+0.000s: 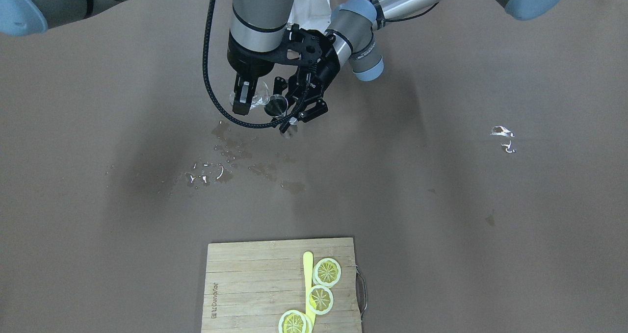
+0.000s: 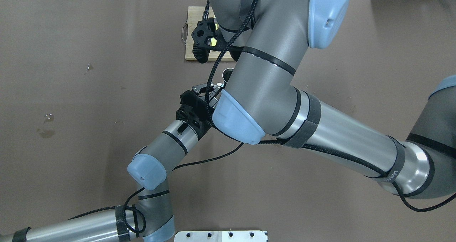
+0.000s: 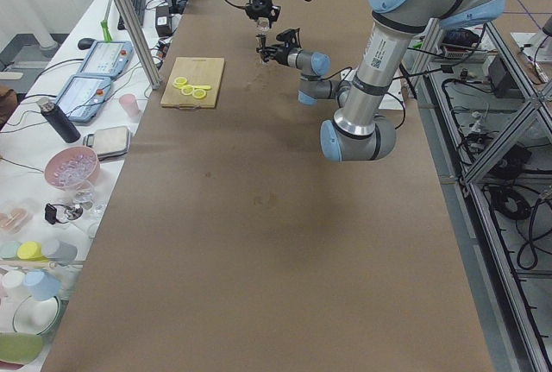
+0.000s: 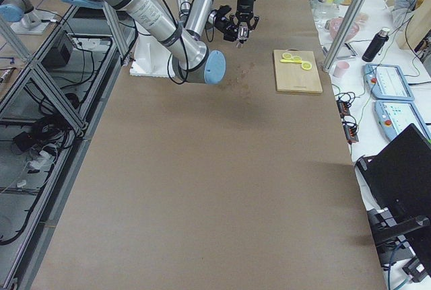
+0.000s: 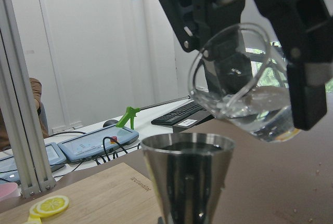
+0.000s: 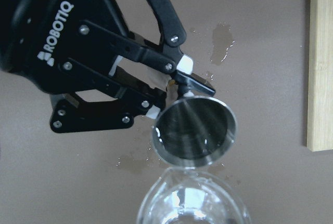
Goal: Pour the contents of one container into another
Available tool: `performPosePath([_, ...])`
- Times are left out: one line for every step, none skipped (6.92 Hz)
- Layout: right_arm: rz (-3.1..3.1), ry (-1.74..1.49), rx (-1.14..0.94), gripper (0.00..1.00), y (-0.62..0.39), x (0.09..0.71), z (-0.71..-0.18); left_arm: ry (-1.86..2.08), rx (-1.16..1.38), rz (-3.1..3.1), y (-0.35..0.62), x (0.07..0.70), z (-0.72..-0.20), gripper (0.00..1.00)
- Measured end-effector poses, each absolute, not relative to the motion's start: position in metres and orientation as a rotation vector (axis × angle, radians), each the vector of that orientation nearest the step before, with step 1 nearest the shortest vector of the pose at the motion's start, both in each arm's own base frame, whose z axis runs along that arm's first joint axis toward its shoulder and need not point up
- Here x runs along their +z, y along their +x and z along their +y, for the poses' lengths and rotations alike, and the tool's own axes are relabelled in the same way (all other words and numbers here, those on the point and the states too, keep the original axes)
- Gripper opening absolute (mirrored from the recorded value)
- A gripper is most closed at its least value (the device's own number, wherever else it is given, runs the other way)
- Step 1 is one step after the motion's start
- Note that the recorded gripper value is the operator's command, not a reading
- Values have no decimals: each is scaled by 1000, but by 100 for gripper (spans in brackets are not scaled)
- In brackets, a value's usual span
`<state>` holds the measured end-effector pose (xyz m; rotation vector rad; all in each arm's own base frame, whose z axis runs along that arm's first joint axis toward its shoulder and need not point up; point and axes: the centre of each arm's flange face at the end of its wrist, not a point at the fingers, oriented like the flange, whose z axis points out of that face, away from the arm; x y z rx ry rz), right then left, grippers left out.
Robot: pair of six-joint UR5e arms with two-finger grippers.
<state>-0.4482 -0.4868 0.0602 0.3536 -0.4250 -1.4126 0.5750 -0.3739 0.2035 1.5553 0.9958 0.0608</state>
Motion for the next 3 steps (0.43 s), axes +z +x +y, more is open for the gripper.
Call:
performPosePath([-422, 336, -1413, 0, -448, 58, -487, 1555, 61, 996, 575, 204, -374, 0])
performPosePath([-418, 318, -1412, 0, -449, 57, -487, 1555, 61, 996, 575, 204, -374, 0])
performPosePath([-414, 300, -1411, 0, -450, 56, -488, 1555, 61, 996, 575, 204, -374, 0])
